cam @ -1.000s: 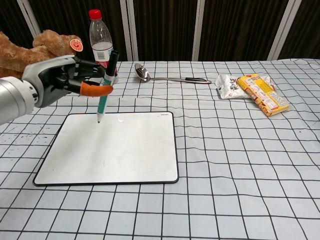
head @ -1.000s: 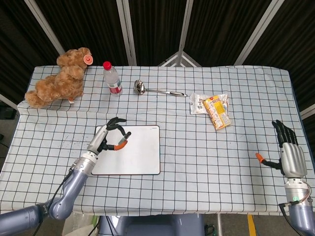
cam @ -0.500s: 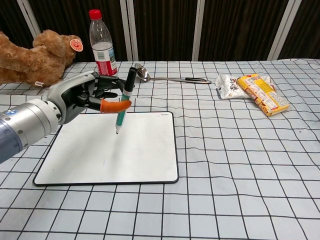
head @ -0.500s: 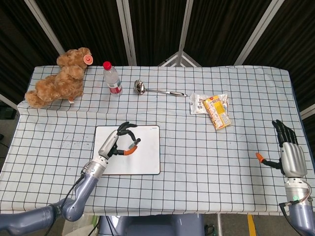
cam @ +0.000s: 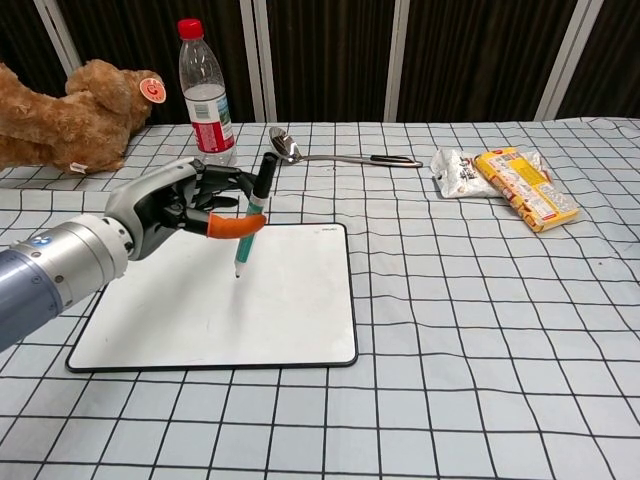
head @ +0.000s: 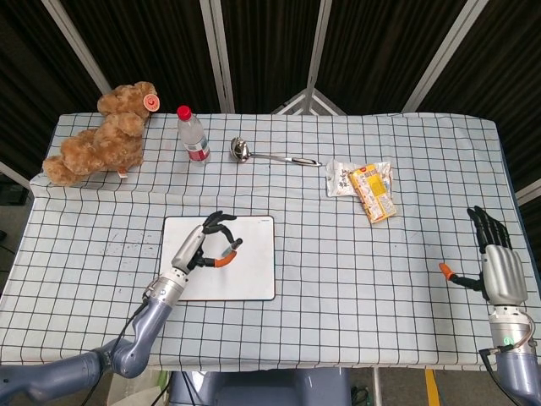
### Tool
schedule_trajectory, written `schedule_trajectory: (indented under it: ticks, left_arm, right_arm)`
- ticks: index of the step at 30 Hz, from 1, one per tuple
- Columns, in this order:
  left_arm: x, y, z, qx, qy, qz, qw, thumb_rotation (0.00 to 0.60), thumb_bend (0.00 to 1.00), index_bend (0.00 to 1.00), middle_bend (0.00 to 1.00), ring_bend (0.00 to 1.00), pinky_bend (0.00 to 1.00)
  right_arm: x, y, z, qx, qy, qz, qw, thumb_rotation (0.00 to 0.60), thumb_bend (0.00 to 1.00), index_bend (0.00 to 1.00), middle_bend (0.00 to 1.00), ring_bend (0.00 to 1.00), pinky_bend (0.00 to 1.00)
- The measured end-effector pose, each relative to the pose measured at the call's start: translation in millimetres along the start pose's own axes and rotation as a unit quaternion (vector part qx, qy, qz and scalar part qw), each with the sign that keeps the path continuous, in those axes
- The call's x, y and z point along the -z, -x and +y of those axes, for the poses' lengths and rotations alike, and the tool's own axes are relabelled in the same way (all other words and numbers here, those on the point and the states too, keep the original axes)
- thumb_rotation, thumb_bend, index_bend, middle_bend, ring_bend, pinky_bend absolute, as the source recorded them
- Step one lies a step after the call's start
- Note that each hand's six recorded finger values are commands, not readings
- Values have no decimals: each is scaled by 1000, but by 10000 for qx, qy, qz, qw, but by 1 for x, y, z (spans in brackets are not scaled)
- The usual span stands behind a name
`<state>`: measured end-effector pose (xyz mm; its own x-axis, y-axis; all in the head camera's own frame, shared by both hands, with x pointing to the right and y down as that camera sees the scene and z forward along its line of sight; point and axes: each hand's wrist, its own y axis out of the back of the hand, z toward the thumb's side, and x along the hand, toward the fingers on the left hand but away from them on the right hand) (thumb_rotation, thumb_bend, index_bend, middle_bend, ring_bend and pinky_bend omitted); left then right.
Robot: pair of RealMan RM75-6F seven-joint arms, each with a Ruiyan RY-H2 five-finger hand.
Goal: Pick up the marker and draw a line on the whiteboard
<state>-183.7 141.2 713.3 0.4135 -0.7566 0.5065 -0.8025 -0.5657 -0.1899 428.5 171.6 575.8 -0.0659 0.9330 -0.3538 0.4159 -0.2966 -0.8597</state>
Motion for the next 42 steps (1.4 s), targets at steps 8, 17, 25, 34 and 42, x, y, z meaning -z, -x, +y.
schedule_trajectory:
  ticks: [8,17,25,34,42]
  left_arm:
    - [3,-6,-8,72,-20,49,10000,600,458,748,172,12,71]
    - [4,-10,-7,93,-155,35,9998,600,458,749,172,12,71]
    - [8,-11,1,65,-276,77,9996,600,458,750,172,12,71]
    - [21,-14,15,-26,-372,208,9991,600,458,751,172,12,71]
    - [32,-17,46,-283,-551,288,9977,600,457,752,173,12,71]
  right_arm:
    - [0,0,0,-3,-6,-1,10000,600,210,0,0,0,0]
    - [0,0,0,1,-17,0,10000,600,209,0,0,0,0]
    - [1,0,0,8,-35,-11,10000,600,210,0,0,0,0]
    - [2,-1,0,40,-61,-67,10000,600,209,0,0,0,0]
    - [2,-1,0,70,-77,-115,9999,600,209,0,0,0,0]
